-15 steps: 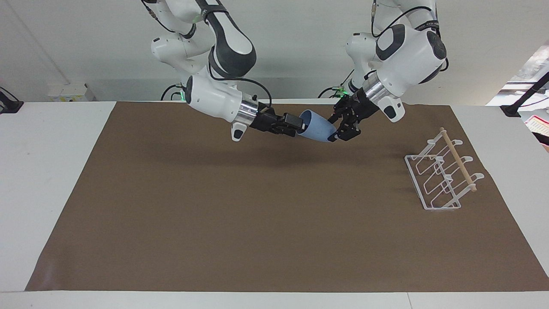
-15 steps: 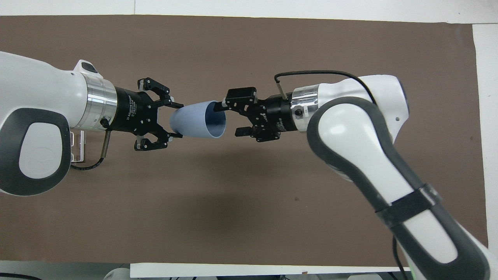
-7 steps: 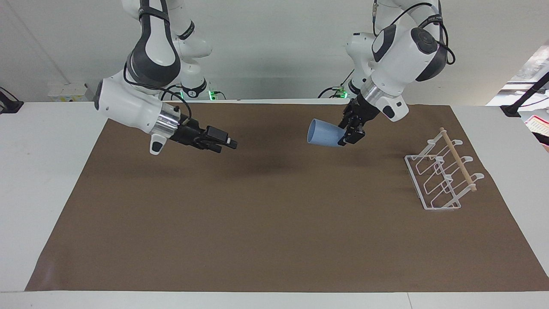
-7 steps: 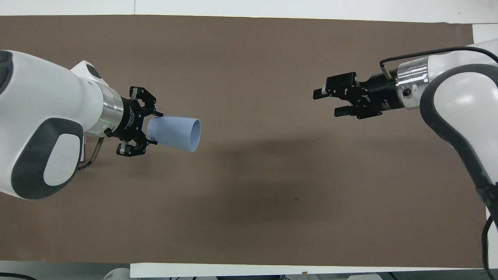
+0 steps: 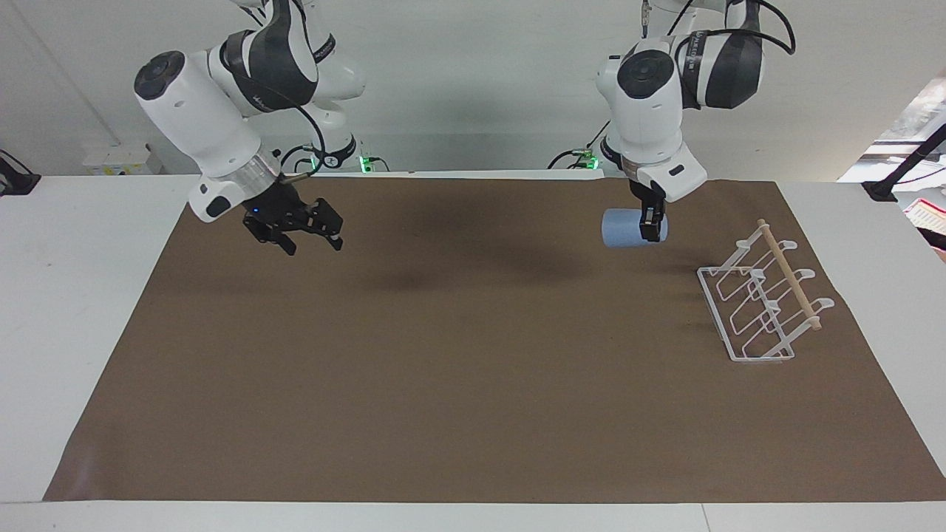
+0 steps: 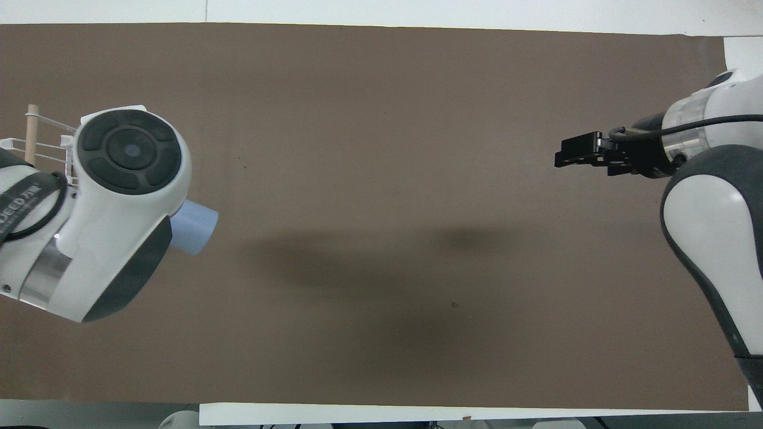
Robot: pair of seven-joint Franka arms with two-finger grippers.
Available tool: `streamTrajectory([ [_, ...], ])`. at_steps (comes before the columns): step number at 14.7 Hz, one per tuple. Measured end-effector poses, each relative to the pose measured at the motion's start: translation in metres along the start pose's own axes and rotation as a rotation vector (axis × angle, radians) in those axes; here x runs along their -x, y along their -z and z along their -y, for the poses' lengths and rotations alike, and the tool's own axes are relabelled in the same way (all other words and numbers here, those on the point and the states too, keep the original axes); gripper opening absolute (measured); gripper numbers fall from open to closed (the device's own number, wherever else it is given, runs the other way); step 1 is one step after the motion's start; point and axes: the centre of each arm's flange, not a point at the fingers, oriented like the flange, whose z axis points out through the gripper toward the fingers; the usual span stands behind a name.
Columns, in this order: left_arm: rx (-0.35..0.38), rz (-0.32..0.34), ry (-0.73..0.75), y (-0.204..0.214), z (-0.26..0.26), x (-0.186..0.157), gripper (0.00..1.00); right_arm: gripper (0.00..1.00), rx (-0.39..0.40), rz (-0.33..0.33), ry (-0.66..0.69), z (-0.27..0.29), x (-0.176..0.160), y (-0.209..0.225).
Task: Hang cup on cup holder
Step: 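Carry the cup with the left gripper over the wire rack, then hang the cup on a rack peg and release with the left gripper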
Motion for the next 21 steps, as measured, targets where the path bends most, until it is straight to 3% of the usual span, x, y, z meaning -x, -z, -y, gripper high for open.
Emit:
streamTrajectory([
  [4,-0.008,-0.382,0.006,0.005,-0.008,-0.013,0.65,1.00,0.148,0.007,0.010,-0.020,0.012,0.073],
  [6,-0.038,-0.534,0.022,-0.001,-0.012,-0.027,0.65,1.00,0.200,0.027,0.002,-0.026,0.018,0.097],
  [8,-0.051,-0.643,0.027,-0.009,-0.020,-0.039,0.65,1.00,0.226,0.068,-0.010,-0.030,0.026,0.108],
  [13,-0.084,-0.778,0.064,-0.061,-0.054,-0.041,0.65,1.00,0.229,0.096,0.000,-0.046,0.027,0.109],
  [18,-0.123,-0.823,0.105,-0.136,-0.086,-0.033,0.65,1.00,0.231,0.177,0.042,-0.048,0.023,0.103],
  [21,-0.126,-0.837,0.109,-0.153,-0.097,-0.027,0.65,1.00,0.233,0.188,0.074,-0.047,0.013,0.101],
])
